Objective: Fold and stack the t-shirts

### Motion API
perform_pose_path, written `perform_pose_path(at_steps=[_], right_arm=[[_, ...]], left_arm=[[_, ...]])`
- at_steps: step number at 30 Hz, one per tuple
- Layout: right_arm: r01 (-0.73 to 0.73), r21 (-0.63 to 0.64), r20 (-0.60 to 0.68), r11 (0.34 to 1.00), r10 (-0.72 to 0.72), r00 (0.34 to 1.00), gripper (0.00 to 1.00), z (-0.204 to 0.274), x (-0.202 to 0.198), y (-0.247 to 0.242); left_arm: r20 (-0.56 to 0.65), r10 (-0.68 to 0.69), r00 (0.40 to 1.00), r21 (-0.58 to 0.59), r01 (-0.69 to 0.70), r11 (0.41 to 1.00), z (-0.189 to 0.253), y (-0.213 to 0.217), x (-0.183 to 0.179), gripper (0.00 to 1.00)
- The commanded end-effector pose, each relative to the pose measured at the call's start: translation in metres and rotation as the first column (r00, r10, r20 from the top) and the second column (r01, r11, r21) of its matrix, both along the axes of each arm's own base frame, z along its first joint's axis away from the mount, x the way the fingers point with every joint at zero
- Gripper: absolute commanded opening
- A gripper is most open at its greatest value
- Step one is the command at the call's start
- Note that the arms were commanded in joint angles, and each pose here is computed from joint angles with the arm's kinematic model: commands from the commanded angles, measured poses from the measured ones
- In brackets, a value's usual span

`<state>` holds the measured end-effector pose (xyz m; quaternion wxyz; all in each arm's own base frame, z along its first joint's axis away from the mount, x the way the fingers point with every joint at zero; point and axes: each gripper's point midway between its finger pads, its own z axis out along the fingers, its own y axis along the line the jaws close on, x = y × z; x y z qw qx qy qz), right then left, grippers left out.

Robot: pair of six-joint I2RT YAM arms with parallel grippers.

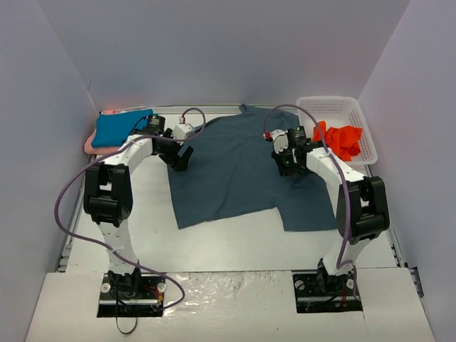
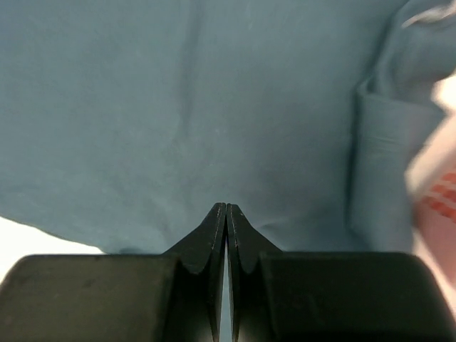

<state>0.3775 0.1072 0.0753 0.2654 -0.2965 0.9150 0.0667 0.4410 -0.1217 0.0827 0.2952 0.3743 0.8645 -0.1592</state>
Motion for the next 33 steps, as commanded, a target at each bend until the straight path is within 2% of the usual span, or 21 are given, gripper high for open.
perform_pose_path(at_steps=[1, 3, 4, 5, 7, 8, 9, 18, 23, 29, 33], right_arm=[[-0.004, -0.043, -0.100, 0.999, 0.000, 0.995, 0.00, -0.028, -0.015, -0.006], [-0.008, -0.053, -0.136, 0.999, 0.001, 0.991, 0.00, -0.041, -0.018, -0.005], [-0.008, -0.057, -0.142, 0.998, -0.001, 0.990, 0.00, -0.044, -0.019, -0.006], [-0.011, -0.064, -0.162, 0.998, 0.001, 0.987, 0.00, -0.051, -0.021, -0.006], [-0.011, -0.067, -0.182, 0.998, -0.001, 0.983, 0.00, -0.058, -0.024, -0.006], [-0.014, -0.068, -0.191, 0.998, 0.001, 0.982, 0.00, -0.060, -0.027, -0.006], [-0.014, -0.071, -0.197, 0.997, 0.000, 0.980, 0.00, -0.062, -0.028, -0.006], [-0.023, -0.088, -0.255, 0.996, 0.000, 0.967, 0.00, -0.078, -0.041, -0.009], [-0.029, -0.105, -0.285, 0.994, -0.002, 0.959, 0.00, -0.088, -0.046, -0.013], [-0.041, -0.124, -0.324, 0.991, -0.001, 0.946, 0.00, -0.099, -0.054, -0.017], [-0.048, -0.131, -0.335, 0.990, 0.002, 0.942, 0.00, -0.103, -0.056, -0.018]], left_arm=[[0.029, -0.007, 1.000, -0.052, 0.008, 0.999, 0.015, -0.014, 0.018, 0.86], [0.021, -0.014, 1.000, -0.066, 0.016, 0.998, 0.013, -0.019, 0.026, 0.80], [0.017, -0.018, 1.000, -0.066, 0.019, 0.998, 0.013, -0.020, 0.027, 0.72], [0.009, -0.023, 1.000, -0.068, 0.023, 0.997, 0.011, -0.023, 0.029, 0.54], [0.003, -0.032, 0.999, -0.080, 0.032, 0.996, 0.009, -0.027, 0.035, 0.38], [-0.015, -0.029, 0.999, -0.078, 0.028, 0.997, 0.001, -0.028, 0.037, 0.20], [-0.003, -0.027, 1.000, -0.076, 0.027, 0.997, 0.004, -0.029, 0.044, 0.16], [-0.045, 0.019, 0.999, -0.049, -0.021, 0.999, -0.021, -0.031, 0.069, 0.12], [-0.024, 0.039, 0.999, -0.023, -0.040, 0.999, -0.024, -0.028, 0.083, 0.11], [-0.025, 0.047, 0.999, 0.011, -0.047, 0.999, -0.034, -0.023, 0.093, 0.03], [0.005, 0.063, 0.998, 0.057, -0.063, 0.996, -0.030, -0.014, 0.108, 0.02]])
